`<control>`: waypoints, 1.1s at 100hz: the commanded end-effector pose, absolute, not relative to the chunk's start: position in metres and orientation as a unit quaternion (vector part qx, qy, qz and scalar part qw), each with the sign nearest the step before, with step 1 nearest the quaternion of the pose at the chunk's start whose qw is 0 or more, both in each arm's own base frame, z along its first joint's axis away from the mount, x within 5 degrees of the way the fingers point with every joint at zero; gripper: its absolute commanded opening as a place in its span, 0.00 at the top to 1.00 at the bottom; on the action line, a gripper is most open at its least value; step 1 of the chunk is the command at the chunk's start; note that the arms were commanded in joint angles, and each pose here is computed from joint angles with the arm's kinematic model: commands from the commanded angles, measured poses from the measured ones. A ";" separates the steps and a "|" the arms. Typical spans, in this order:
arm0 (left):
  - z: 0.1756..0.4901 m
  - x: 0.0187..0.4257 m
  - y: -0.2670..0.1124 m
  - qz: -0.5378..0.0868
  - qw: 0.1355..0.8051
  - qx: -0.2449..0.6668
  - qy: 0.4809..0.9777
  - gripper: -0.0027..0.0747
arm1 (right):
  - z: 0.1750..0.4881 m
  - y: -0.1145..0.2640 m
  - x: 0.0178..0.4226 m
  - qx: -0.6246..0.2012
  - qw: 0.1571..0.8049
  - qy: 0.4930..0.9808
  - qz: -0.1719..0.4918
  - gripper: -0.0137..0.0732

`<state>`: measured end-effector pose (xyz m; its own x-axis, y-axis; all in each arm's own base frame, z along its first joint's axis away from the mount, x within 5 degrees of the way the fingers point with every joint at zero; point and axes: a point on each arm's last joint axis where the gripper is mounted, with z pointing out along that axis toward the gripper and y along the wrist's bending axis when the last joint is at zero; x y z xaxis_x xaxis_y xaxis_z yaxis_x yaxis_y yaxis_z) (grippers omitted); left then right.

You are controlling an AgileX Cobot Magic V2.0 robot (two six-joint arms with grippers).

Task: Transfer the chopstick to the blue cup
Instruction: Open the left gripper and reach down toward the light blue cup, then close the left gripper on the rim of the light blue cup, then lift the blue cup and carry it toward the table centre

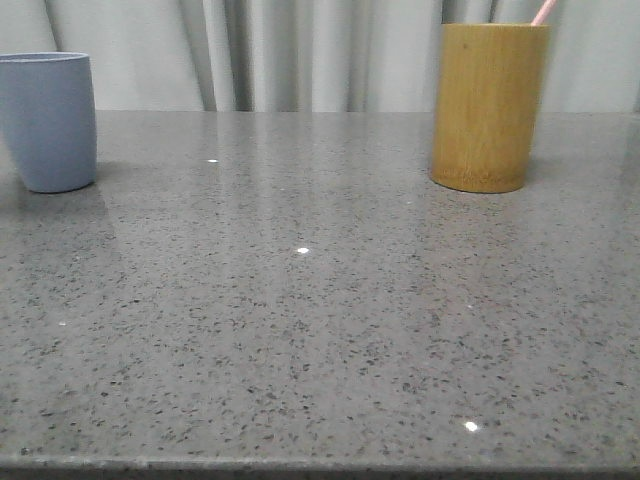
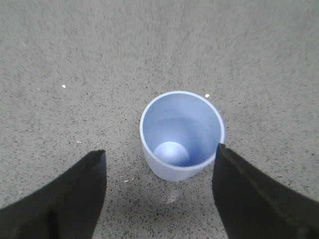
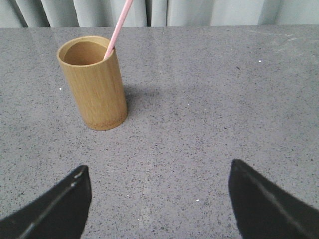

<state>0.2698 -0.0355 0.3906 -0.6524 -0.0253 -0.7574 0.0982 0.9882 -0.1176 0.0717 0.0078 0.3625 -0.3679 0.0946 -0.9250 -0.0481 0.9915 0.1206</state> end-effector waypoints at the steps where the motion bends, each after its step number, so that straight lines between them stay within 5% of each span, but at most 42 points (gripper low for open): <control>1: 0.400 0.287 -0.037 -0.079 0.437 0.014 0.896 0.39 | 0.378 0.007 0.075 0.017 0.602 0.796 0.064 0.18; 66: 0.346 0.341 -0.042 -0.072 0.363 0.010 0.929 0.42 | 0.378 0.007 0.075 0.017 0.602 0.796 0.064 0.18; 81: 0.346 0.342 -0.042 -0.073 0.363 0.010 0.929 0.63 | 0.378 0.007 0.075 0.017 0.602 0.796 0.064 0.18; 94: 0.350 0.343 -0.043 -0.074 0.367 0.010 0.927 0.99 | 0.378 0.007 0.075 0.017 0.602 0.796 0.064 0.18; 110: 0.361 0.342 -0.045 -0.087 0.367 0.010 0.926 0.99 | 0.378 0.007 0.075 0.017 0.602 0.796 0.064 0.18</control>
<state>0.3453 -0.0440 0.3293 -0.8012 -0.0104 -0.5983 0.0751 0.9902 -0.1177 0.0717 0.0077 0.3625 -0.3675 0.0947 -0.9252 -0.0481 0.9915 0.1206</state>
